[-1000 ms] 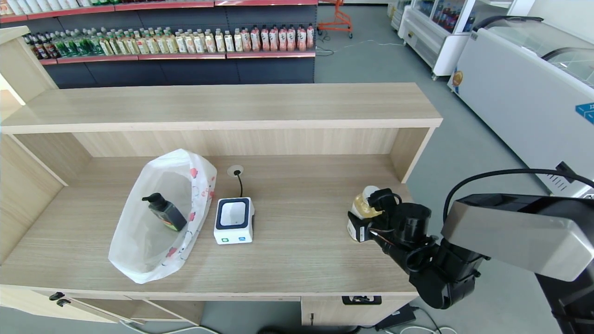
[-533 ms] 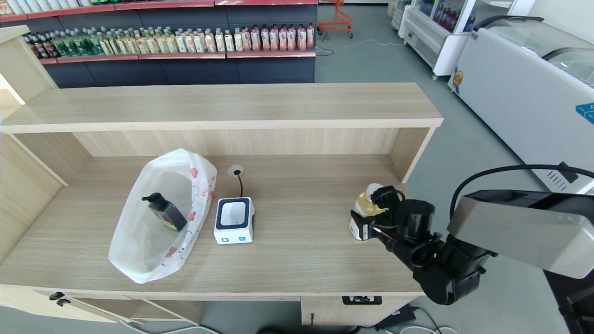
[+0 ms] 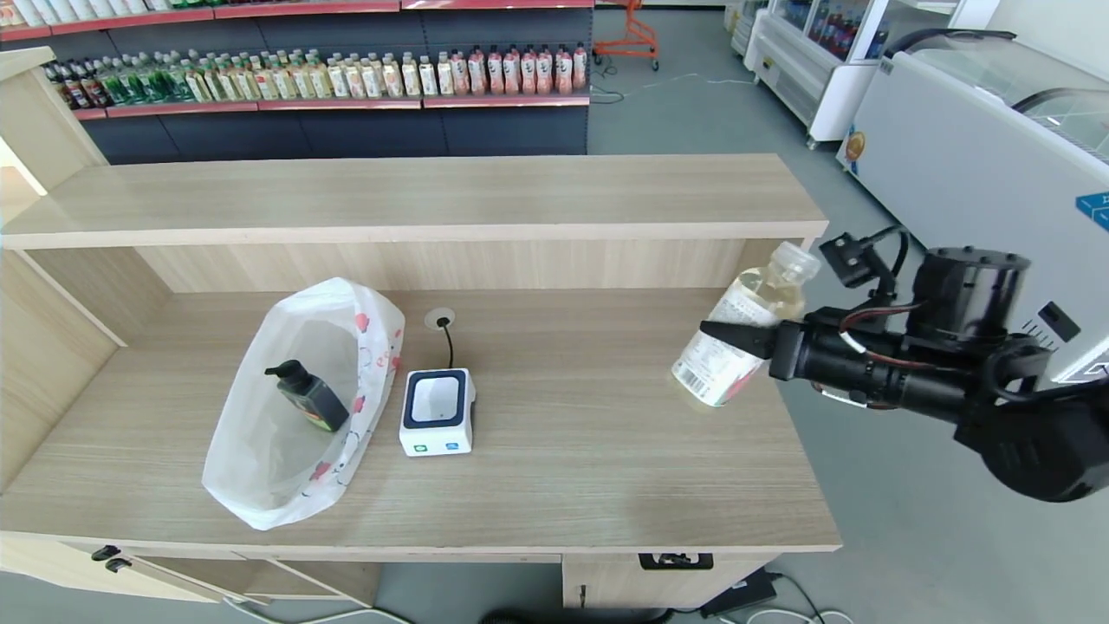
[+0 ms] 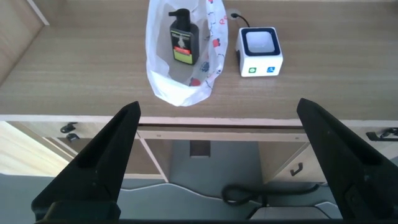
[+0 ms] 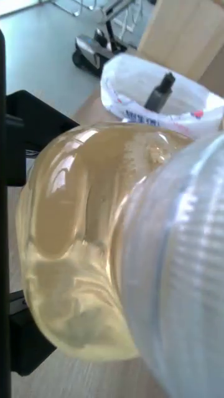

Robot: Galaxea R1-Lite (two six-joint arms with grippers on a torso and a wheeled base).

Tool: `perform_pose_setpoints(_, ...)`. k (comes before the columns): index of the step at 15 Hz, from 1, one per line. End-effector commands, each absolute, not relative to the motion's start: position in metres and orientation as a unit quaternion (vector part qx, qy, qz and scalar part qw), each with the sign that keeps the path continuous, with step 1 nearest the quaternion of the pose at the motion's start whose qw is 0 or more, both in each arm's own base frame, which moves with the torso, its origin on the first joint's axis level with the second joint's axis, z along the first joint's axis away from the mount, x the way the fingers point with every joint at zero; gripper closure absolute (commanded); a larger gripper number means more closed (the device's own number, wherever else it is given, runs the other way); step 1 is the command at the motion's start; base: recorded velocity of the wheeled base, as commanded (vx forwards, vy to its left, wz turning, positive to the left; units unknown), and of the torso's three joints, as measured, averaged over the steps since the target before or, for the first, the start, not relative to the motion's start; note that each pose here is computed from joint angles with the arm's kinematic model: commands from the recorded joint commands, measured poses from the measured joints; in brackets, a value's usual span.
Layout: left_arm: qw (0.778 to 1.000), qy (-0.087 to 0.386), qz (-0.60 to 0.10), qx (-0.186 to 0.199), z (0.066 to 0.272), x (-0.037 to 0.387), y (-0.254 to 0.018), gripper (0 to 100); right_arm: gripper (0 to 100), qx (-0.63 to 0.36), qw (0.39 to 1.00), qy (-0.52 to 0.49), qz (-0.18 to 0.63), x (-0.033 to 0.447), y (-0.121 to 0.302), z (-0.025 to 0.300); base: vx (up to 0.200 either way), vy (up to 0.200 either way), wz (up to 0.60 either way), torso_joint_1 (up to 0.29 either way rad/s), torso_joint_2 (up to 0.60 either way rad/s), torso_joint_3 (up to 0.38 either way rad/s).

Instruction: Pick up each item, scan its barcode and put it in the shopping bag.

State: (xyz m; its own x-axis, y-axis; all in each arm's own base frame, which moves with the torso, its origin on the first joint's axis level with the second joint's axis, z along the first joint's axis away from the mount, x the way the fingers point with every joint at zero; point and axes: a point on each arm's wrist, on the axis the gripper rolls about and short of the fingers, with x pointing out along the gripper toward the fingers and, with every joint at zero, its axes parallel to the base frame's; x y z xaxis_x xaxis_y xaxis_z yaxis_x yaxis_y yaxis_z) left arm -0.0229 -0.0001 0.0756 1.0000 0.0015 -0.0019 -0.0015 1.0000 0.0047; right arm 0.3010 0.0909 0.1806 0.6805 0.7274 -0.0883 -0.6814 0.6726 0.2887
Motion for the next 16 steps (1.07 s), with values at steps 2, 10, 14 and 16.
perform_pose_setpoints(2,1.0,0.001,0.001,0.002,0.076,-0.023,0.0,0,100,0.084,0.861,0.06,0.499,0.225,0.078,0.228,0.0,0.0,0.0,0.0,0.0,0.0)
perform_pose_setpoints(10,1.0,0.001,0.001,0.002,0.076,-0.023,0.0,0,100,0.043,0.816,0.088,0.57,0.194,0.104,0.198,0.0,0.0,0.0,0.0,0.0,0.0)
perform_pose_setpoints(14,1.0,0.001,0.001,0.002,0.076,-0.023,0.0,0,100,0.054,0.787,0.114,0.604,0.178,0.12,0.19,0.0,0.0,0.0,0.0,0.0,0.0)
perform_pose_setpoints(16,1.0,0.001,0.001,0.002,0.076,-0.023,0.0,0,100,0.064,0.785,0.129,0.603,0.175,0.122,0.187,0.0,0.0,0.0,0.0,0.0,0.0)
